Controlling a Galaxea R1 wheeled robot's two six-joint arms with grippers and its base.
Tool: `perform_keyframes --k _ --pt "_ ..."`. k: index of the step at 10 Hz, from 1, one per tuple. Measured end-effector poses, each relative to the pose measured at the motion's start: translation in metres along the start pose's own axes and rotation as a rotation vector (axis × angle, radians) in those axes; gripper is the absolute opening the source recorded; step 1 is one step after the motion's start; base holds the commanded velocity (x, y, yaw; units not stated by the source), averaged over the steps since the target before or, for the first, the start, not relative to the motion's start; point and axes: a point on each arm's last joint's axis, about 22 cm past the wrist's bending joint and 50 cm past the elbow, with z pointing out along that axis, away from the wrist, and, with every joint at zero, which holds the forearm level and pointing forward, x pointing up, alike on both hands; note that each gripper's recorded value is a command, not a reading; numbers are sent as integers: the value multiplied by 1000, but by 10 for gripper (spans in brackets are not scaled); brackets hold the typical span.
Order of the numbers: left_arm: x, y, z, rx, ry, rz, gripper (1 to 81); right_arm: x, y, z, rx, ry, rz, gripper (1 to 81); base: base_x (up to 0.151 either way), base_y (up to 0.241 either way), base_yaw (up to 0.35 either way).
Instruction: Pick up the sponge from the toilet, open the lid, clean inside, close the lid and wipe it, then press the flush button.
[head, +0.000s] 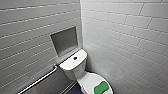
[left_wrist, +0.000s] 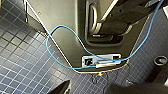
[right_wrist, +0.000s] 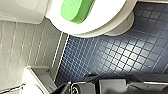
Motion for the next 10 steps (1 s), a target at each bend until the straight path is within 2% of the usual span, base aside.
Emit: perform_keyframes --k 3,4,6,8,10 --pt "25 5 14 -9 23 7 811 36 -13 24 8 36 11 811 0 0 0" --pt "24 12 18 -18 10 0 811 46 -15 38 12 42 37 811 0 0 0" --pt "18 8 24 -15 -25 -14 811 58 8 55 -19 38 75 811 0 0 0" --pt "27 -1 32 -1 -34 -17 811 90 14 68 -24 62 75 811 0 0 0" --pt "43 -1 44 -5 -22 -15 811 120 4 84 -10 94 70 811 0 0 0"
